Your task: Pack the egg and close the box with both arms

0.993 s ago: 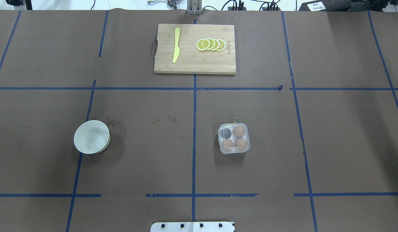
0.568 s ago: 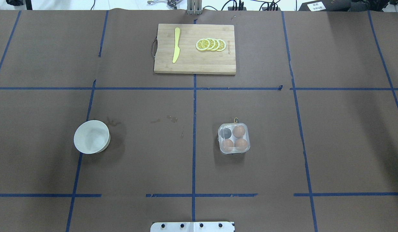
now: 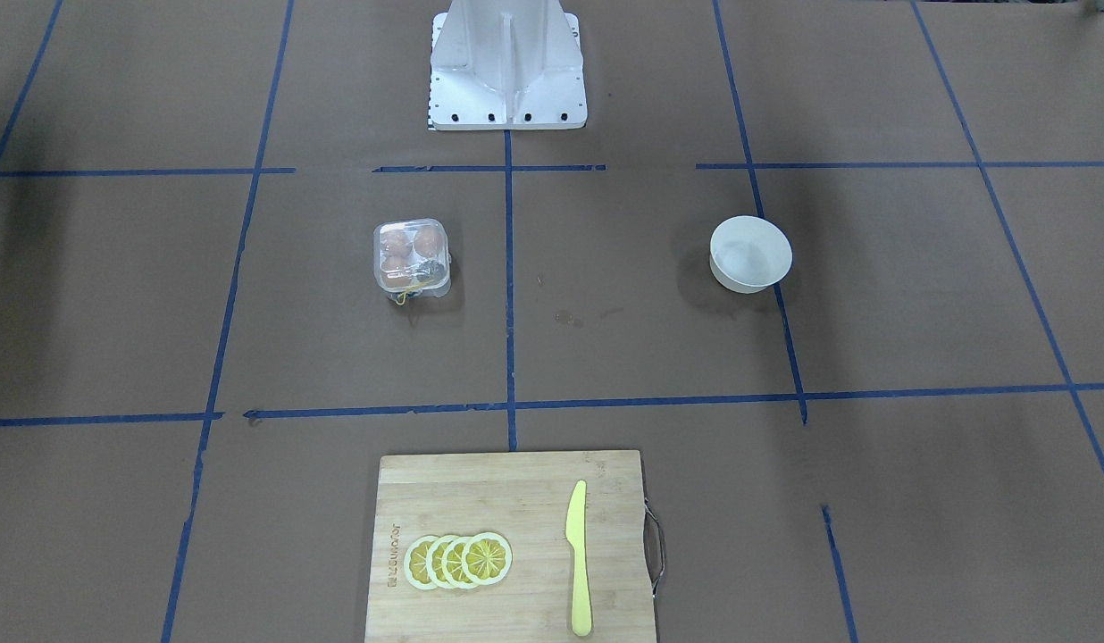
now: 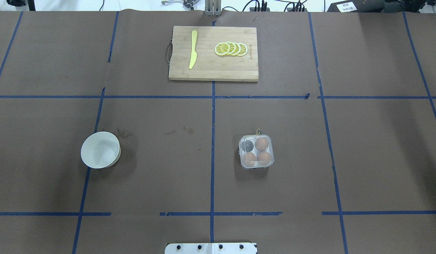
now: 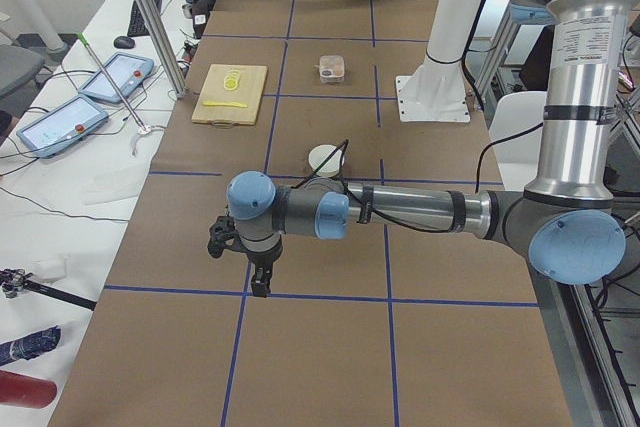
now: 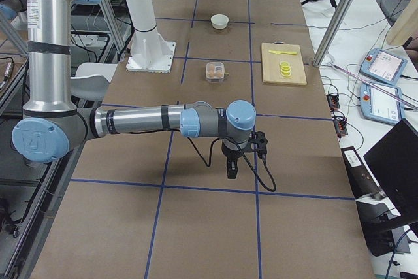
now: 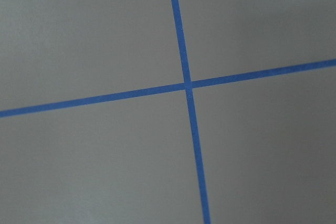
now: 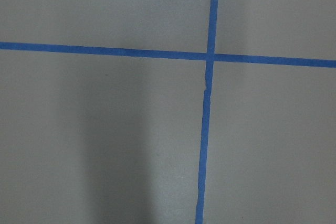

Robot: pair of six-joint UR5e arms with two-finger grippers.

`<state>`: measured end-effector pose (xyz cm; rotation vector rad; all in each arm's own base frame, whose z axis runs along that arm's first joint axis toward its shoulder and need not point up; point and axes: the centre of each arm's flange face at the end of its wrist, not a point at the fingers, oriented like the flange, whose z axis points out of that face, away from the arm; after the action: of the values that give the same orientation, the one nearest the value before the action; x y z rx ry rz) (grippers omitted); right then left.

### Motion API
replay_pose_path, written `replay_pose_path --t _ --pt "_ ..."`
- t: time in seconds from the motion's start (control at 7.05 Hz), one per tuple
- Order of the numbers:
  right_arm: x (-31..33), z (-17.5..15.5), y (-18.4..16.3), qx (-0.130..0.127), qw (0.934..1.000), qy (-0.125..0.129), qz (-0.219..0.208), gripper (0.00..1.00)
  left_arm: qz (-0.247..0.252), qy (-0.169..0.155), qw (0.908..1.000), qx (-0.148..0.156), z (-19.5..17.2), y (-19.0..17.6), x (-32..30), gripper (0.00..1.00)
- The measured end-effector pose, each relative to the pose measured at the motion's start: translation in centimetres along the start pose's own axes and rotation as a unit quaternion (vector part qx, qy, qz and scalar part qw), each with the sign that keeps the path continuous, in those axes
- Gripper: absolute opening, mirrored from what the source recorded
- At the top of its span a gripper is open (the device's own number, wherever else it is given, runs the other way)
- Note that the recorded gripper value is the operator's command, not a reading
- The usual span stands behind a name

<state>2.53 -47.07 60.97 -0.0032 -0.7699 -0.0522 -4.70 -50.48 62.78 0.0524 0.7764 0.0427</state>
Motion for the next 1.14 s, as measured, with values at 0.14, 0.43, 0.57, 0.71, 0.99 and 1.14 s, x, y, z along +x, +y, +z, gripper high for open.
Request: replay_pose_path --t 0.14,0.43,0.57,0.71,0.99,1.14 --pt "0.1 0.1 0.0 -0.001 1.0000 0.000 0.001 1.00 -0.009 0.002 1.0000 -0.001 0.1 0.1 0.0 1.00" --pt "0.6 0.7 0.1 -0.008 0.9999 -0.001 0.007 1.00 -0.012 0.003 0.9999 -0.002 0.1 0.1 0.0 1.00" --pt "0.8 1.0 0.1 -0.011 0.9999 -0.002 0.009 1.00 -0.011 0.004 0.9999 -0.001 0.1 0.0 0.1 1.00" --pt "0.8 1.1 0.1 -0.012 0.9999 -0.002 0.009 1.00 -0.010 0.004 0.9999 -0.001 0.1 0.0 0.2 1.00" --pt "0.5 1.3 0.0 -0.013 0.9999 -0.002 0.005 1.00 -0.010 0.004 0.9999 -0.002 0.1 -0.1 0.3 1.00" --pt "0.4 1.4 0.0 -0.014 0.9999 -0.002 0.003 1.00 -0.010 0.003 0.9999 -0.002 0.0 -0.1 0.4 1.00"
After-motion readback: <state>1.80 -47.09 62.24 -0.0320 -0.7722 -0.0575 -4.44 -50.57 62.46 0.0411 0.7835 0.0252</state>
